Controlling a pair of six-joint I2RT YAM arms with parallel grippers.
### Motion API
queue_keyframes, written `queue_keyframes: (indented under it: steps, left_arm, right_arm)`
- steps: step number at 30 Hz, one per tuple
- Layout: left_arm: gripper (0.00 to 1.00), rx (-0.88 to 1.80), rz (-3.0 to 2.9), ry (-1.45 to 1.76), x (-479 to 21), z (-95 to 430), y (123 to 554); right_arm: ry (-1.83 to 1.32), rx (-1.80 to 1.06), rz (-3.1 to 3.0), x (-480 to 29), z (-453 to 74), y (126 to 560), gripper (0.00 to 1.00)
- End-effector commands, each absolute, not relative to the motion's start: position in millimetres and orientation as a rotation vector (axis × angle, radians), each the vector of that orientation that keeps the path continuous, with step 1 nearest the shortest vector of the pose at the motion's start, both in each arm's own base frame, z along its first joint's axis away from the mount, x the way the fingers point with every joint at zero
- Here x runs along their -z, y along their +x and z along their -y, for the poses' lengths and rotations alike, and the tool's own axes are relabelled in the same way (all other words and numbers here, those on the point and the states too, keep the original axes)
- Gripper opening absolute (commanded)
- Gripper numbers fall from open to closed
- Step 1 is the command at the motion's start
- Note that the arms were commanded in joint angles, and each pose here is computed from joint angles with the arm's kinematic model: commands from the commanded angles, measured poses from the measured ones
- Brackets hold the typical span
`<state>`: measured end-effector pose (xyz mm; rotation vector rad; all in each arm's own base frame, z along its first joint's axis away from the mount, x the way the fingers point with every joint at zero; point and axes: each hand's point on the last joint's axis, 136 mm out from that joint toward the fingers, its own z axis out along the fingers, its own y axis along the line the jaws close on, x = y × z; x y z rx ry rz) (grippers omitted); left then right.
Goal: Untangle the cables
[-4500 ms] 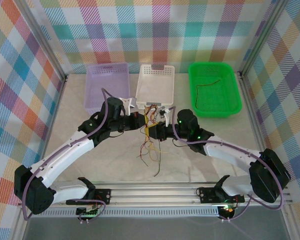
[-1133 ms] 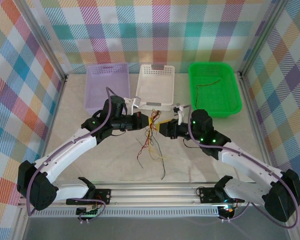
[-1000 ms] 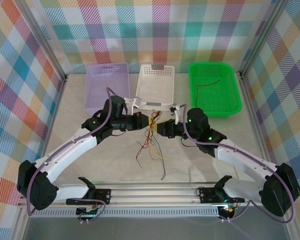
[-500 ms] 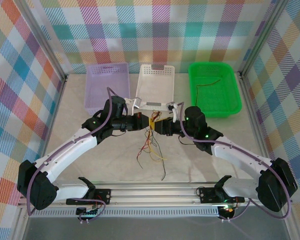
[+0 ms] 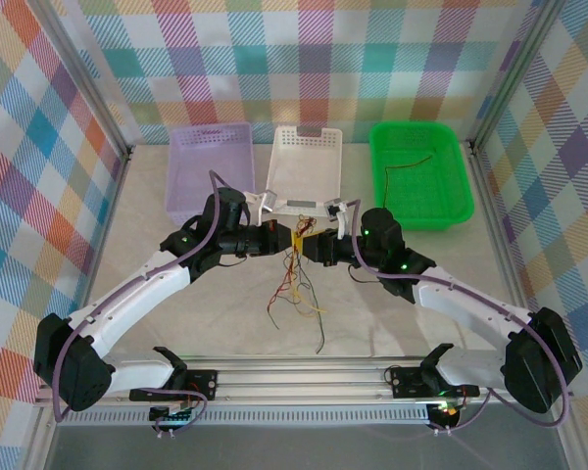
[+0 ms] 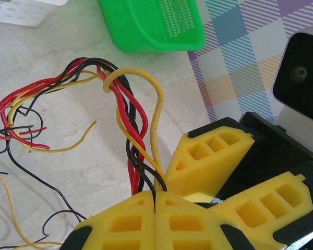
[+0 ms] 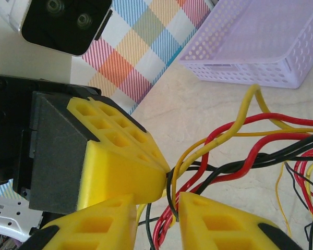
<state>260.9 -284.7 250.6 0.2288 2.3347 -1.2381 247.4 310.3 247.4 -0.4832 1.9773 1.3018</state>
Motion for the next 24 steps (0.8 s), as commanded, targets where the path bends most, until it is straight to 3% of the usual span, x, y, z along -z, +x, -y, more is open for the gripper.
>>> queue_keyframes:
  steps: [1, 9, 24]
  left_arm:
    - [0.0, 1.325, -2.246, 0.328, -277.6, 294.8, 249.5]
    - [0.0, 1.342, -2.222, 0.349, -284.4, 294.8, 245.6]
    - [0.0, 1.318, -2.201, 0.381, -292.6, 290.8, 241.4]
  right_arm:
    - [-0.488, -1.287, -1.949, -248.6, -311.3, 252.2, 0.22]
    - [-0.466, -1.233, -1.95, -250.4, -305.1, 256.0, 0.0]
    - [-0.273, -1.05, -1.926, -265.8, -245.9, 266.1, 0.0]
